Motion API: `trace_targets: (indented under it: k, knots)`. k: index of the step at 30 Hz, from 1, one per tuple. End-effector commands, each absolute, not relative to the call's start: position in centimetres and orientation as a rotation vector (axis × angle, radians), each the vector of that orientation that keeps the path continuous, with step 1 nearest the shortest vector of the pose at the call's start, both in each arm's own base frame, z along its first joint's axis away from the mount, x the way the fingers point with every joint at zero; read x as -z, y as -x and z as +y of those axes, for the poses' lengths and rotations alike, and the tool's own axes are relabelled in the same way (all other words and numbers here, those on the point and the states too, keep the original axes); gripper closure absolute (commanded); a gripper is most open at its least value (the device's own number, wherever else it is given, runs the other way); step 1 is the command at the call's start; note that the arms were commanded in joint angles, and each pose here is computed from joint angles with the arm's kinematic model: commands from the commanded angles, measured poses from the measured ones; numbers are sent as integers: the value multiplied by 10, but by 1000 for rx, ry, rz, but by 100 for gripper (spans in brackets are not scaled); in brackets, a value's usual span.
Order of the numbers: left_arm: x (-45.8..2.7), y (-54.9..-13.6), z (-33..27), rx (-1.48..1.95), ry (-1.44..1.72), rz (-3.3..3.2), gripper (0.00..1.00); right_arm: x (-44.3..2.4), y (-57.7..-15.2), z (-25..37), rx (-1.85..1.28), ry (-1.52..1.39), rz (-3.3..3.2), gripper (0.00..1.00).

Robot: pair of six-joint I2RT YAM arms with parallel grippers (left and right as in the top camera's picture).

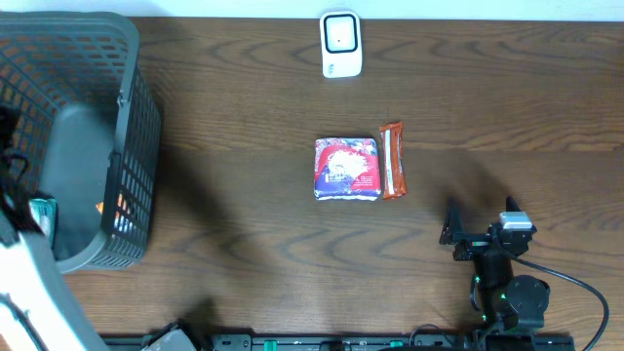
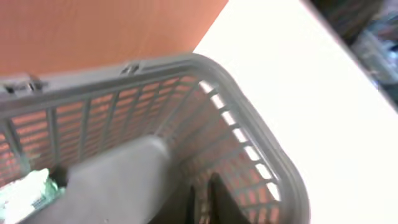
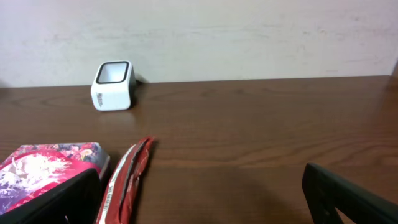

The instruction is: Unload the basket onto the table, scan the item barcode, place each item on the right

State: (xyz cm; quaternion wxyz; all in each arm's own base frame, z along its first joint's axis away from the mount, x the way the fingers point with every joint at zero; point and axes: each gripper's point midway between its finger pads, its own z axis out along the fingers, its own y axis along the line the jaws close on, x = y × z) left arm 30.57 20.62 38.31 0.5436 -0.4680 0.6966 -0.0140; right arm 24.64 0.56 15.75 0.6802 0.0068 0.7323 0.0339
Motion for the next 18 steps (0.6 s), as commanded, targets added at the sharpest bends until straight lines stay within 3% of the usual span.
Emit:
trace_targets:
  k: [1, 2, 5, 18]
  knots:
    - [-354, -310, 201, -15, 1044, 1806, 26, -157, -246, 4, -61, -7, 1643, 1]
    - [-344, -311, 201, -37, 1022, 1855, 15, -157, -246, 4, -61, -7, 1643, 1]
    - [-299, -309, 205, -85, 1055, 1999, 3, -157, -246, 4, -61, -7, 1643, 1]
    - [-117, -293, 194, 8, 1396, 2558, 2, -157, -246, 4, -61, -7, 1643, 1]
